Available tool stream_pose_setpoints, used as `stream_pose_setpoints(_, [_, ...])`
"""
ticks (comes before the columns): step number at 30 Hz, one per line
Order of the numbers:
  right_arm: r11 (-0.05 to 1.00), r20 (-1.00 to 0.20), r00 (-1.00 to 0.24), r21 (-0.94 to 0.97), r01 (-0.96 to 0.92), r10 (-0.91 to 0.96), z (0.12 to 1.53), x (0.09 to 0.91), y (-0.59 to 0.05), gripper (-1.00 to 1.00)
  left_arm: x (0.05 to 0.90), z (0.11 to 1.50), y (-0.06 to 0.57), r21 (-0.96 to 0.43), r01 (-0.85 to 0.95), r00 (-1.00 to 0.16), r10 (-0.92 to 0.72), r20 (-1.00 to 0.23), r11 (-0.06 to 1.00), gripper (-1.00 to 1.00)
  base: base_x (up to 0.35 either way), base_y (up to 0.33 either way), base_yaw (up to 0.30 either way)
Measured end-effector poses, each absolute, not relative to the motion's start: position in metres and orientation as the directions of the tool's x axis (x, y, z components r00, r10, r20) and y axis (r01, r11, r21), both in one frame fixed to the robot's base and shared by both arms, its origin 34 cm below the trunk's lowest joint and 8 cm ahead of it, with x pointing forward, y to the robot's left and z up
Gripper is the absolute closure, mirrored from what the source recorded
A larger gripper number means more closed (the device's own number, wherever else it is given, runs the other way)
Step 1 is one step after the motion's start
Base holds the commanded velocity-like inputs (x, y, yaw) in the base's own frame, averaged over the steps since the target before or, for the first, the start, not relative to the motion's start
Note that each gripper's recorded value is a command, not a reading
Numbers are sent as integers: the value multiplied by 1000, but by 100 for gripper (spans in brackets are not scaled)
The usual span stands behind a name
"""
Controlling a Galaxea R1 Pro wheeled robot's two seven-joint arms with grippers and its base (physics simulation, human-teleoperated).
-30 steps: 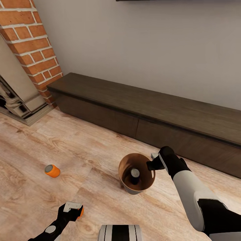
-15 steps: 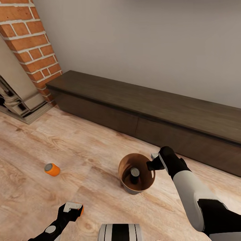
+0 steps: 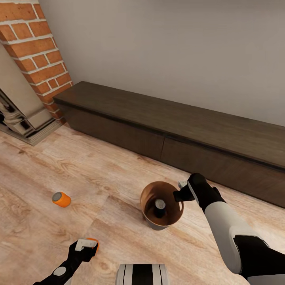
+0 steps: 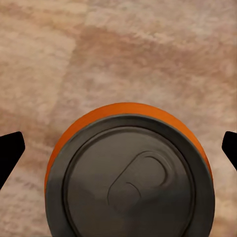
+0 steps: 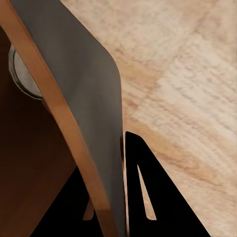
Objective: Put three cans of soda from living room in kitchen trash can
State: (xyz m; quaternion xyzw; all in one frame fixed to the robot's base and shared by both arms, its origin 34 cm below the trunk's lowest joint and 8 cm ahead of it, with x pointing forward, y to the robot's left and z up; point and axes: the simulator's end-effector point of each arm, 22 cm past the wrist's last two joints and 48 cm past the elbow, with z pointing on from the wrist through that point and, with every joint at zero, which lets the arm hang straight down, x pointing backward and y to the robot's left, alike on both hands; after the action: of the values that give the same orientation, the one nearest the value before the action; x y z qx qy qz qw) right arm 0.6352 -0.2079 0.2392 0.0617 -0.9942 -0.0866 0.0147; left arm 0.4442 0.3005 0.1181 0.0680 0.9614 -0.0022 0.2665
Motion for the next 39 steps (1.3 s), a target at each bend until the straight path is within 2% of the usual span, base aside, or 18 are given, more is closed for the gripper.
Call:
stream_pose_setpoints(18, [977,30,-992,179,-117,-125,231,633,-207,100,436,111,301,30,132,-859,129,-495,991,-100,0,0,0])
stream_pose_setpoints(19, [977,30,-992,179,-117,-125,231,633,-207,100,436,111,301,31,131,-859,129,-495,991,100,0,0,0])
stream_pose_setpoints(39, [977,-2,-992,173,-126,-128,251,640,-206,100,451,126,301,35,128,-840,127,-528,991,100,0,0,0])
